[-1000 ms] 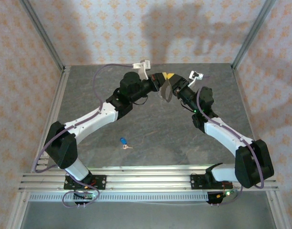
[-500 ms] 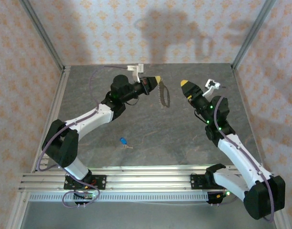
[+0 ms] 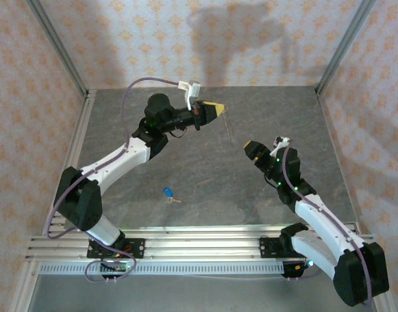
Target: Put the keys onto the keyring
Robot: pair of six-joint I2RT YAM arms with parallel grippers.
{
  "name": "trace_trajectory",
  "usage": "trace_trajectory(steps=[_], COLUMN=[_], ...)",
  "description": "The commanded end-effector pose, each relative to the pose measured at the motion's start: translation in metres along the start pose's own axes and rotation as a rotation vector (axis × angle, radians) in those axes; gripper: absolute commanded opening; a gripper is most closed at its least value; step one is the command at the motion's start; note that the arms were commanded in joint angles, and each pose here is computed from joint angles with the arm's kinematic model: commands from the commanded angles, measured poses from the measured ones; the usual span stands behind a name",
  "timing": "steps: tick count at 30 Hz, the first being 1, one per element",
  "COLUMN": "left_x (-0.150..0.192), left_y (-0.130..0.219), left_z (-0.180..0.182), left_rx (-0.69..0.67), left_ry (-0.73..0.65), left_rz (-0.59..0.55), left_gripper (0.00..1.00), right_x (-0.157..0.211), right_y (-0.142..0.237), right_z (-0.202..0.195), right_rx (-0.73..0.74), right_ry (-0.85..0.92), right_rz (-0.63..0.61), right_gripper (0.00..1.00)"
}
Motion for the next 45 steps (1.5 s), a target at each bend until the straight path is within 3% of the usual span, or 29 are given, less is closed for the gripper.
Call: trace_trajectory(steps=[1,15,28,34,40,45], left_x=[-0.022,-0.024,-0.021,-0.011,0.001,0.002], left_y=[0.011,0.032,0.038,0.034,0.030,0.029], left_z=[-0.050,-0.098,-0.100,-0.084,-0.066,-0.057], left_rx=[0.105,0.069,0.033,-0.015,-0.043,-0.034], left_ry=[-0.170,-0.384,-0.415,-0.360,-0.286,-0.221], left_rz=[0.032,0.117,0.135,0.111,0.093,0.048], left_gripper=[0.00,0.00,0.00,0.00,0.00,0.00], right_x=[0.002,0.010,0.004,-0.029,-0.065,-0.075], right_y=[0.002,-0.004,-0.007,0.000,0.021,0.031], right_z=[-0.008,-0.018,-0.009,0.038,0.095,0.126], right_rx=[0.030,0.057,0.022,-0.124,-0.347,-0.555], right_ry=[0.017,0.004,-0.003,0.046,0.115,0.168], right_rz=[-0.017,0.014,0.008,-0.063,-0.182,-0.211], right_gripper=[0.64,0.64,0.64,0.64,0.60,0.56])
Point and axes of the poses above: each hand's point on the last joint's axis, 136 mm out from that joint toward the fingers, its own y axis back along the fingers, its own z axis along the line the jaws close on, x = y × z, the point moved 8 cm from there along y, back along the fingers, and after that the axes turned 4 degrees about y, right-handed, at the moved point
